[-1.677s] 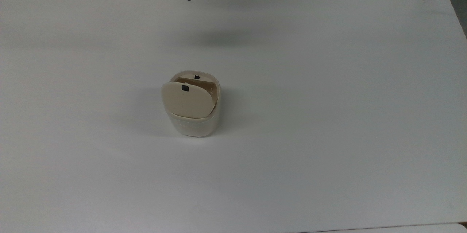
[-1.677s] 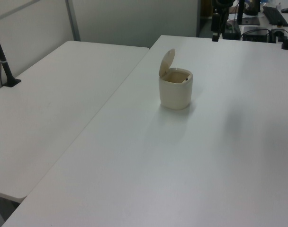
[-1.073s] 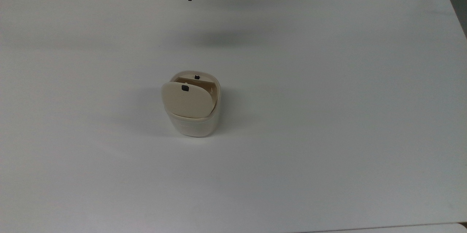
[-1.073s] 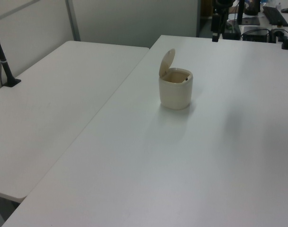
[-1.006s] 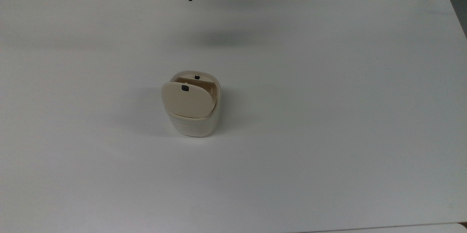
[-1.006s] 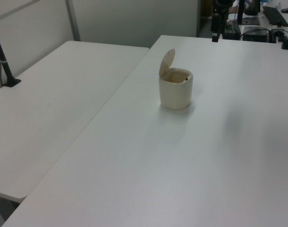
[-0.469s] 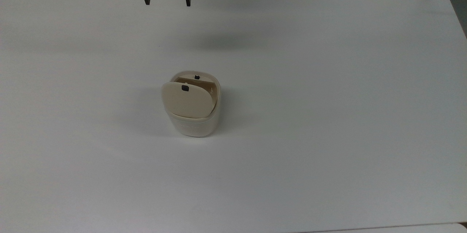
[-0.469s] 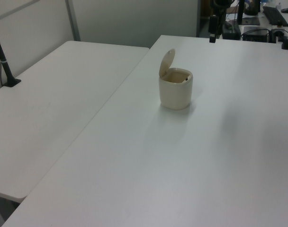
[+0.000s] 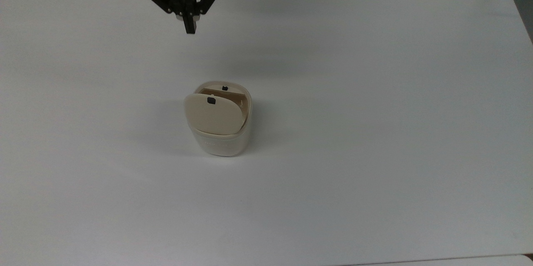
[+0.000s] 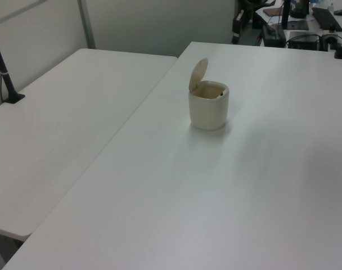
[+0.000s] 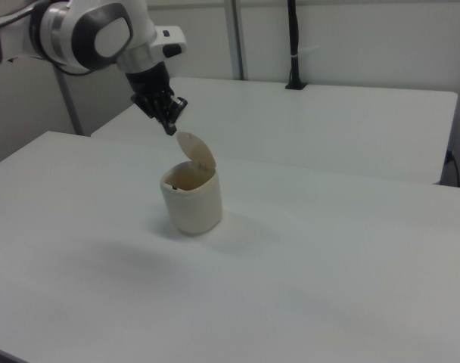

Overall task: Close the trash bin
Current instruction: 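Move the gripper down toward the open lid of the cream bin, then push the raised lid down onto the bin rim with the gripper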

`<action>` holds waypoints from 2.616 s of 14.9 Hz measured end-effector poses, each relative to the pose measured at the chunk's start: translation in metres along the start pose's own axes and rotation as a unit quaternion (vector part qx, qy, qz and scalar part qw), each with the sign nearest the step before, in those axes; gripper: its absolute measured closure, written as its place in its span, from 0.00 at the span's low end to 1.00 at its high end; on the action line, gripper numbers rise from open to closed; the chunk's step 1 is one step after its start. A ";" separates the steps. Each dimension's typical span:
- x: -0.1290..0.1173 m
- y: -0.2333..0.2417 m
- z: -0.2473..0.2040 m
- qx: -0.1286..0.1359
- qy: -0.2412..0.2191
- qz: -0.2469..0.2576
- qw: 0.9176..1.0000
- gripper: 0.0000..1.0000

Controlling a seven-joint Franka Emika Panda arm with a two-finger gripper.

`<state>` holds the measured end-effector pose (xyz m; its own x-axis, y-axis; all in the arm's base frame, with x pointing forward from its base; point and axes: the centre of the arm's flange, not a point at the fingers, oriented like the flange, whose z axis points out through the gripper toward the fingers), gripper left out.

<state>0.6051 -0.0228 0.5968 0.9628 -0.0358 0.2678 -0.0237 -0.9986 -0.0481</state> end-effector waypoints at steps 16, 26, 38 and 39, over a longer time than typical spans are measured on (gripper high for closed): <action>0.070 -0.021 0.104 -0.007 0.050 0.020 0.999 0.99; 0.030 -0.033 0.164 -0.005 -0.068 -0.023 0.997 0.99; 0.026 -0.040 0.170 -0.010 -0.075 -0.034 0.997 0.99; 0.027 -0.040 0.169 -0.010 -0.074 -0.033 0.997 0.99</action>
<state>0.6774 0.0233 0.4430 0.9915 0.0358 0.1248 0.0381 -0.9991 -0.0160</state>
